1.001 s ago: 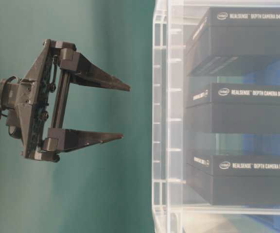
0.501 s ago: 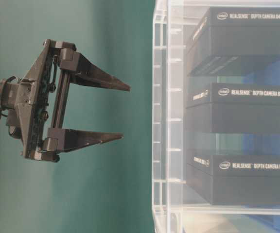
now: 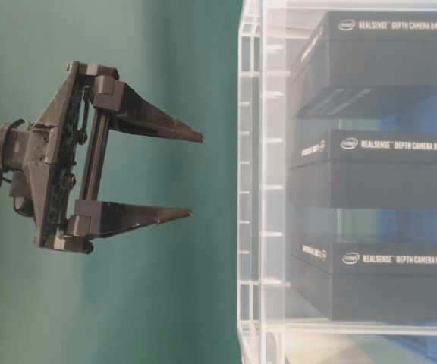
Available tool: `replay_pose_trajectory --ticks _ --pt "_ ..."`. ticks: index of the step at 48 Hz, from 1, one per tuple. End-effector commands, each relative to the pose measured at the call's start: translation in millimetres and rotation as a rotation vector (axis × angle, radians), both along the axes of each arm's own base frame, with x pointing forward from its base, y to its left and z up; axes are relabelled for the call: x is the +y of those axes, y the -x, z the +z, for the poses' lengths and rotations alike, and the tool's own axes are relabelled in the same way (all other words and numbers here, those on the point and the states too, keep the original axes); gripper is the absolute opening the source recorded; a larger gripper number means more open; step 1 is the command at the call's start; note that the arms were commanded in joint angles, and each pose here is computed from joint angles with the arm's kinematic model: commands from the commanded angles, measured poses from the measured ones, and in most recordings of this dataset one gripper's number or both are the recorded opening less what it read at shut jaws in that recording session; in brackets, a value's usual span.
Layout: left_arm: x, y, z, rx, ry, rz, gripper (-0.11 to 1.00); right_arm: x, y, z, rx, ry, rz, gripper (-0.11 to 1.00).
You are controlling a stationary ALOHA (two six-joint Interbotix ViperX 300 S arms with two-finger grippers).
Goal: Take the box out of the case with the right arm.
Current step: 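Move the open right gripper over the middle black RealSense box, then lower the right gripper around the middle box and close it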
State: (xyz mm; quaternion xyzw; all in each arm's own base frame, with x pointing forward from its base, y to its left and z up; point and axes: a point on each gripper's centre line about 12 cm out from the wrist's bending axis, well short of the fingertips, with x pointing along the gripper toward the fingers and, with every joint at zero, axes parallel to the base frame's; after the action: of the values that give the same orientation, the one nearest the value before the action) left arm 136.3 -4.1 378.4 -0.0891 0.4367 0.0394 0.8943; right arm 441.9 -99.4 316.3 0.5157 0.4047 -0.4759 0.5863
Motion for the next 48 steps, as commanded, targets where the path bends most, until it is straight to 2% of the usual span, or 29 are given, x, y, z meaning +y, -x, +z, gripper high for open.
replay_pose_trajectory --ticks 1,29,48 --pt "-0.4 -2.4 6.8 -0.017 -0.002 -0.003 0.00 1.9 1.5 17.1 -0.044 0.007 0.005 0.90" --pt "-0.4 -2.4 6.8 -0.017 -0.002 -0.003 0.00 1.8 1.3 14.2 -0.037 0.005 0.002 0.90" --pt "-0.4 -2.6 5.3 -0.012 -0.002 -0.003 0.00 1.5 -4.4 -14.6 0.028 -0.014 0.002 0.90"
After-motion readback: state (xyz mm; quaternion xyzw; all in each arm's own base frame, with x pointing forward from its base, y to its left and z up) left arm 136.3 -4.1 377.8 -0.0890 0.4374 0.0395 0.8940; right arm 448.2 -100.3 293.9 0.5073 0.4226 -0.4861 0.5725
